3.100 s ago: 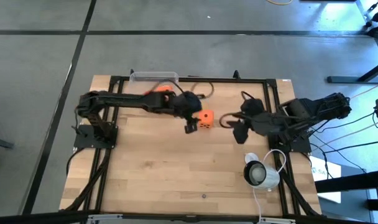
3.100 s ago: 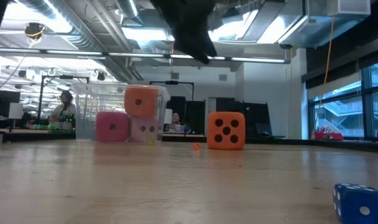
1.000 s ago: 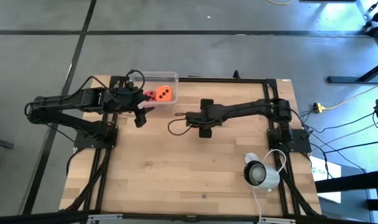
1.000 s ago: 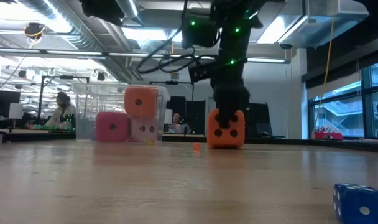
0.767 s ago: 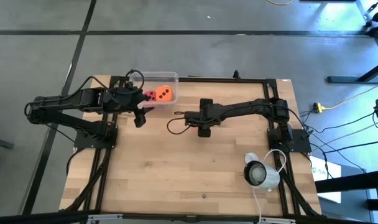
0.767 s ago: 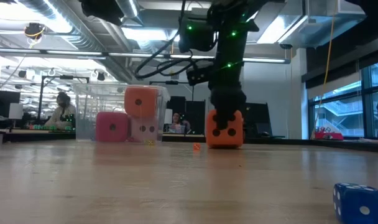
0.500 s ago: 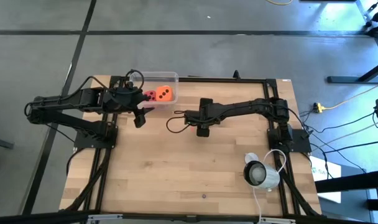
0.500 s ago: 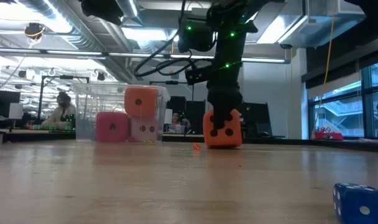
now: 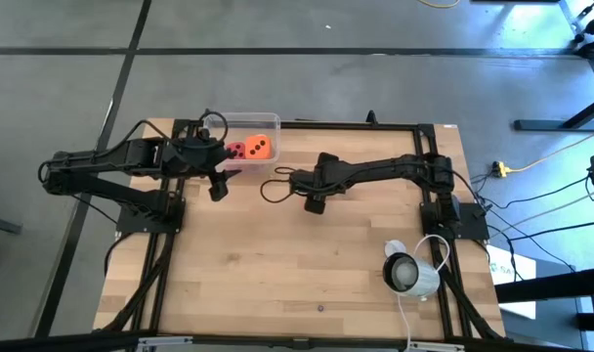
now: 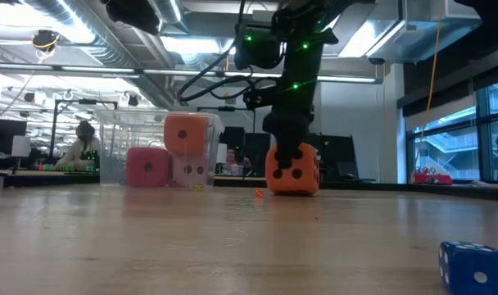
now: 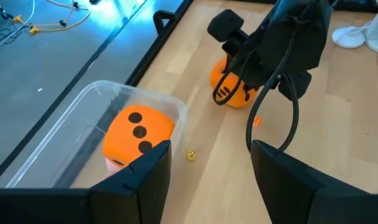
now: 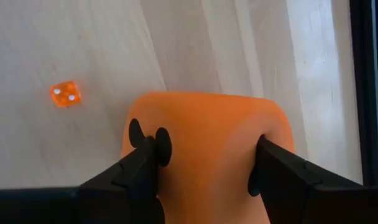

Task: Pick & Place Dice
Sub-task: Put the large orange die into the transparent bin

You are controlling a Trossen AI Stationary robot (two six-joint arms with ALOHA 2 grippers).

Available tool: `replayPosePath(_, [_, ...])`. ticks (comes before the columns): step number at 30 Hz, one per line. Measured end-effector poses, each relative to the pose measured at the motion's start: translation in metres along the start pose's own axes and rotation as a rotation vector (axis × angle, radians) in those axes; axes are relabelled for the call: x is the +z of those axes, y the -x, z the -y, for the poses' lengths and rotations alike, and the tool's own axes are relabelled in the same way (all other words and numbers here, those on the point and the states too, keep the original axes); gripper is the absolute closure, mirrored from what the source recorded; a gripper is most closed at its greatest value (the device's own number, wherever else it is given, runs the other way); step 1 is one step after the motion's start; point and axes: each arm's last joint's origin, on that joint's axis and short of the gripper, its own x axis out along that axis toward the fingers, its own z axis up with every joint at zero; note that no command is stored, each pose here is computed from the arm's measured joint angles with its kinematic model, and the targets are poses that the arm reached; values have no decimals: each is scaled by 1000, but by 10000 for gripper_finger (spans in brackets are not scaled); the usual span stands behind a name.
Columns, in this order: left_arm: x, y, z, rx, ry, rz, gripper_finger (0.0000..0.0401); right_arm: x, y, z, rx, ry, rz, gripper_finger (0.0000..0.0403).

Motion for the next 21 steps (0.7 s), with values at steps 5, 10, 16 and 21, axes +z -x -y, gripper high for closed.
replayPosePath(5, [-2,0,0,7,-21,-16,189,3,12,1,24,-58,13,192])
replayPosePath(10, [-4,0,-1,26,-29,-33,189,3,27,5,124,-132,12,193])
replayPosePath(16, [-5,0,-1,26,-64,-52,189,0,49,7,308,-223,11,194])
replayPosePath(21, [-8,1,-2,28,-101,-76,189,-5,76,8,360,-282,61,195])
